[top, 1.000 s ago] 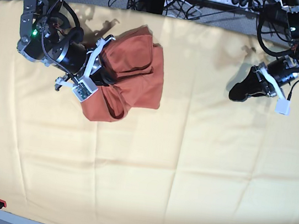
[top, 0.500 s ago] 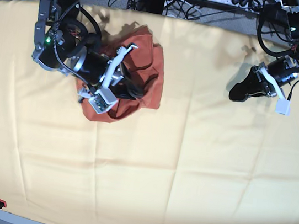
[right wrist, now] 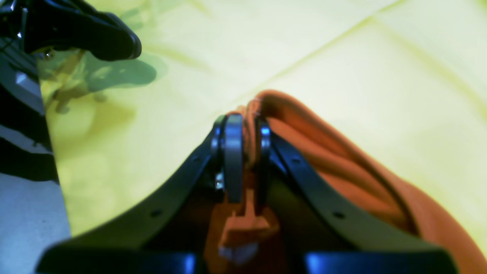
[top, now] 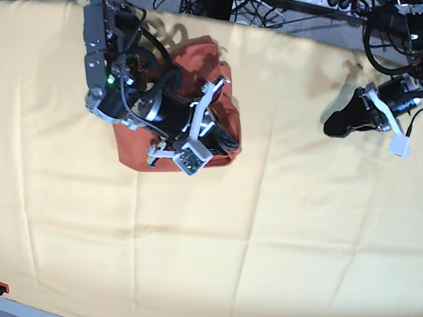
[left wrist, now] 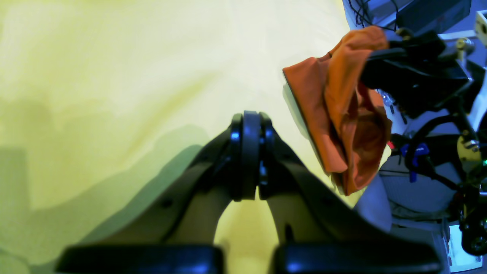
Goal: Fold the T-shirt properly
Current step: 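Press and tuck the folded bundle with the right gripper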
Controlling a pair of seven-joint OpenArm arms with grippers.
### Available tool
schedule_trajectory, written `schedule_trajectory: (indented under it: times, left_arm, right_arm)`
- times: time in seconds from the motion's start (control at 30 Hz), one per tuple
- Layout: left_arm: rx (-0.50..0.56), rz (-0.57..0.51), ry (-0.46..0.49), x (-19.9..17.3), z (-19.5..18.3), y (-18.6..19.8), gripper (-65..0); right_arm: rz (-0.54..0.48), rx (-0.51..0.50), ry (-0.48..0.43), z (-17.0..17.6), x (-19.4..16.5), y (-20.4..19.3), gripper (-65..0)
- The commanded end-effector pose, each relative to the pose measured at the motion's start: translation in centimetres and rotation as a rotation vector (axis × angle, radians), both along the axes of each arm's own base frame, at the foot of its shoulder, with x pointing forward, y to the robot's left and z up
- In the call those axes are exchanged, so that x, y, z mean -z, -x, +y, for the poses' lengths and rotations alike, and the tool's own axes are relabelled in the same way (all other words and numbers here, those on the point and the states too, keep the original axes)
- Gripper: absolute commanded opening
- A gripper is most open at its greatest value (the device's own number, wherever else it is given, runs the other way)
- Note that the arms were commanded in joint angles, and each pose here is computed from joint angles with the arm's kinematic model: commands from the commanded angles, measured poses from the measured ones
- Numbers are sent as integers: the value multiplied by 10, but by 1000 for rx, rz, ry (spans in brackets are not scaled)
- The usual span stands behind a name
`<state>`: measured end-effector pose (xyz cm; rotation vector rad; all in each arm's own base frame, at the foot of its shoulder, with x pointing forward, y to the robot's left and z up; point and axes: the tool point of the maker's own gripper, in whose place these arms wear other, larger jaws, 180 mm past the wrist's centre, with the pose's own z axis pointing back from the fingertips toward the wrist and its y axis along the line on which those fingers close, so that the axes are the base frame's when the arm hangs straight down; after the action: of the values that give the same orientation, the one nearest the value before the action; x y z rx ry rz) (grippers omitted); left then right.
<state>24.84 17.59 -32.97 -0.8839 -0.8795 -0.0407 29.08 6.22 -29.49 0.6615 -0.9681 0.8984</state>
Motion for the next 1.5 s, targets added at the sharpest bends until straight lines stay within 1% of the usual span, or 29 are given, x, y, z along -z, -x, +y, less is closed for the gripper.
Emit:
schedule_trajectory:
  times: [0.0,0.1,0.27,0.3,0.33,0.37,0.43,0.47,0.5,0.6,0.67,0.73,0.83,0.87,0.9,0.93,0.97,1.0,1.07,1.1,1.17,1.23,1.3,1.37,1.4,1.47]
  left_arm:
    - [-1,-53,6,-14,3,-6,-650]
    - [-1,-52,6,-14,3,-6,-650]
    - [-1,-53,6,-14,3,-6,-650]
    - [-1,-52,6,-14,3,-6,-650]
    - [-1,-52,6,-14,3,-6,-650]
    - [-1,-53,6,-14,3,-6,-650]
    - [-1,-54,7,-15,3,-7,-650]
    - [-1,-53,6,-14,3,-7,-650]
    - [-1,-53,6,-14,3,-7,-650]
    - [-1,-54,7,-15,3,-7,-650]
    - [-1,-54,6,-15,3,-7,-650]
    - [-1,-52,6,-14,3,-6,-650]
    - [-1,-50,6,-14,3,-6,-650]
    - [-1,-50,6,-14,3,-6,-650]
    - [-1,-51,6,-14,3,-6,-650]
    - [-1,-50,5,-14,3,-6,-650]
    - [0,-49,0,-13,4,-6,-650]
    - [3,-42,-15,-11,4,-5,-650]
    - [9,-31,-44,-7,7,-4,-650]
    - [9,-31,-49,-7,8,-5,-650]
    - [9,-32,-52,-8,9,-5,-650]
    - [6,-35,-49,-8,9,-5,-650]
    - [6,-36,-50,-9,9,-5,-650]
    - [5,-37,-49,-9,9,-6,-650]
    - [6,-38,-49,-9,9,-6,-650]
    - [5,-39,-48,-9,9,-6,-650]
  right_arm:
    - [-52,-13,-62,7,-20,-10,-569]
    - [-31,-8,-69,12,-16,-20,-569]
    - [-51,-11,-84,17,-25,-29,-568]
    - [-52,-11,-88,18,-27,-29,-554]
    - [-52,-12,-95,20,-28,-29,-510]
    - [-47,-13,-100,23,-28,-29,-436]
    - [-33,-13,-108,28,-26,-28,-254]
    - [-31,-11,-110,29,-25,-29,-201]
    - [-32,-11,-111,31,-25,-29,-185]
    - [-29,-25,-141,35,-35,-30,-185]
    - [-17,-52,-140,36,-43,-28,-185]
    - [-14,-88,-97,34,-50,-22,-185]
    - [-23,-128,-3,27,-55,-9,-188]
    - [-24,-139,14,24,-56,-4,-190]
    - [-24,-145,14,20,-55,-1,-209]
    - [-24,-144,25,15,-53,2,-246]
    - [-20,-141,42,9,-48,3,-301]
    - [-14,-137,65,3,-43,3,-380]
    - [7,-133,131,-11,-30,4,-571]
    - [20,-132,169,-19,-24,5,-643]
    - [59,-148,215,-32,-13,12,-650]
    - [120,-194,209,-41,-6,27,-650]
    - [189,-254,183,-43,-3,46,-650]
    - [227,-306,98,-35,-10,60,-646]
    - [244,-327,57,-32,-14,67,-611]
    - [280,-353,4,-28,-16,79,-506]
